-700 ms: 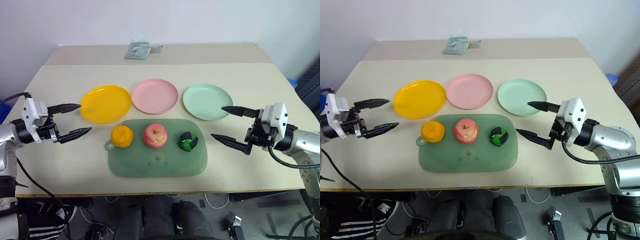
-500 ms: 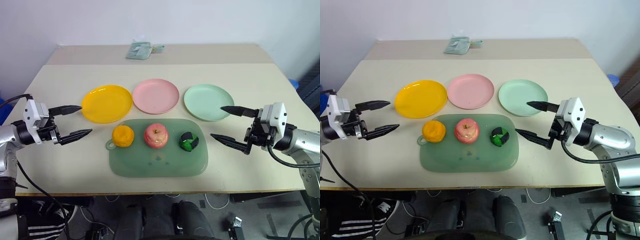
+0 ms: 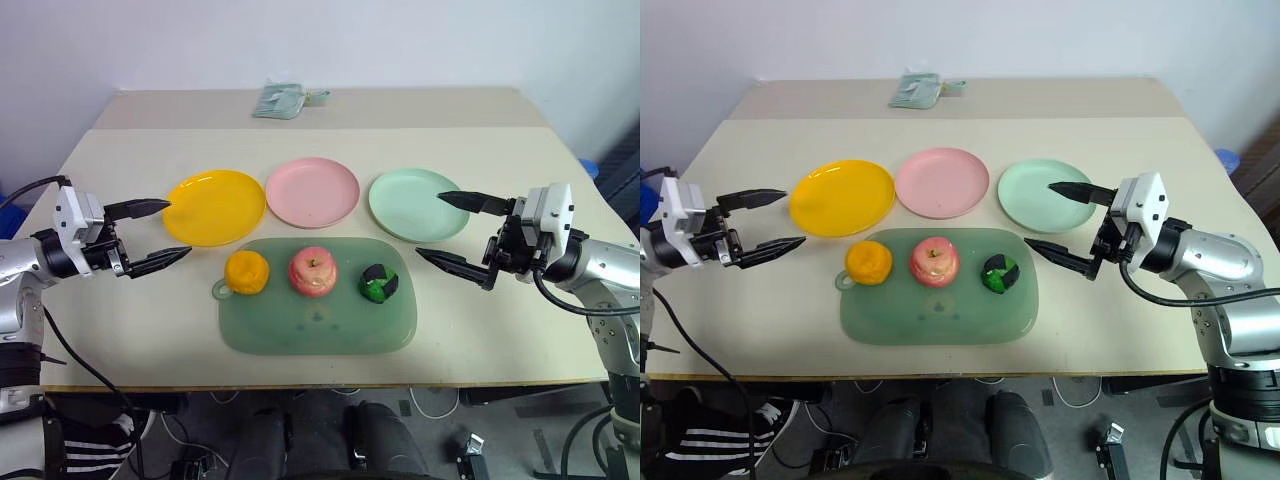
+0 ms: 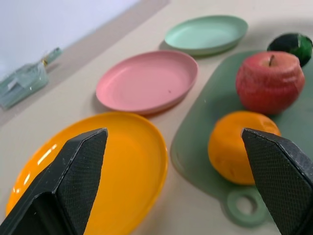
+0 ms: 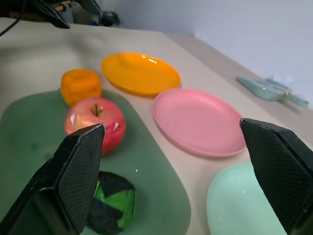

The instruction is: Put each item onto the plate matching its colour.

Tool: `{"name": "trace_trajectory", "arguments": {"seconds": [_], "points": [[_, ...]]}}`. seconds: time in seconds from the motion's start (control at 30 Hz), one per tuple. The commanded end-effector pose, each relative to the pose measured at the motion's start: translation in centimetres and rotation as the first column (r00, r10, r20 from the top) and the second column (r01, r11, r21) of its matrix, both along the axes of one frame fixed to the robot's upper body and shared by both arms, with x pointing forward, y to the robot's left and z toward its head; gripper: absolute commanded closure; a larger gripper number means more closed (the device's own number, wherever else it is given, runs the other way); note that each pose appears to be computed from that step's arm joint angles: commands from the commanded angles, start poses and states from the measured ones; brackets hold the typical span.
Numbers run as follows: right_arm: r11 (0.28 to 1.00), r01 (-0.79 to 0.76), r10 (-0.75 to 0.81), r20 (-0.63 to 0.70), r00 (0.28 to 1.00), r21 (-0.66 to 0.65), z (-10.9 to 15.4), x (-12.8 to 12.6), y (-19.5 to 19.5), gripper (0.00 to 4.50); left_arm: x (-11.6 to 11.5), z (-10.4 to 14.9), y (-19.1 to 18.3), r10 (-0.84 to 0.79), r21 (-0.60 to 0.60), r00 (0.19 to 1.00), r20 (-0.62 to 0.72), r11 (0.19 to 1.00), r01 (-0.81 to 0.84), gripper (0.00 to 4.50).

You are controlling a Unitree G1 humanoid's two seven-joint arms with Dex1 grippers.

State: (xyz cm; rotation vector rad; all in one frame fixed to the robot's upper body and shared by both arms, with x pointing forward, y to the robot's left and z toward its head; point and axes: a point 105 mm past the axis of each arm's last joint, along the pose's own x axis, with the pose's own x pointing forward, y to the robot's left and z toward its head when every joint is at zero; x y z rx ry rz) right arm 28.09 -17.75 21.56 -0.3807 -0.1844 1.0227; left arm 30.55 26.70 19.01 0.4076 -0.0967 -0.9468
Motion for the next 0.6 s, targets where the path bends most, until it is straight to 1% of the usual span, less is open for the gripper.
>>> {"name": "trace_trajectory", "arguments": {"seconds": [0.03,0.17,0.37,0.4,0.47,0.53,0.6], "points": [[0.999,-0.011,0.010,0.028,1.000,0.034,1.0,0.1,0.1,0.00,-0.2,0.8,-0.6,-0.007,-0.012,0.999,0.033,1.000,0.008,0.02],[0.997,-0.053,0.053,0.009,0.999,0.047,1.3,-0.3,0.6,0.00,-0.8,0.6,-0.8,-0.008,-0.024,1.000,0.018,1.000,0.008,0.02],[0.995,-0.092,0.092,-0.017,0.996,0.044,1.3,-0.7,1.0,0.00,-1.0,0.6,-1.4,-0.023,-0.029,1.000,0.007,0.999,0.024,0.02],[0.992,-0.115,0.118,-0.057,0.991,0.055,1.2,-1.0,1.2,0.00,-1.1,0.4,-1.6,-0.032,-0.022,0.999,-0.003,0.999,0.032,0.02],[0.986,-0.158,0.162,-0.094,0.982,0.047,1.0,-1.9,1.6,0.00,-1.5,0.2,-2.5,-0.056,-0.032,0.998,-0.027,0.998,0.055,0.02],[0.979,-0.199,0.204,-0.154,0.967,0.046,0.7,-2.7,1.8,0.00,-1.6,-0.3,-3.2,-0.069,-0.011,0.997,-0.040,0.998,0.068,0.02],[0.976,-0.215,0.216,-0.163,0.963,0.029,0.7,-3.2,1.9,0.00,-1.5,-0.7,-3.5,-0.064,-0.003,0.996,-0.055,0.998,0.064,0.02]]}}
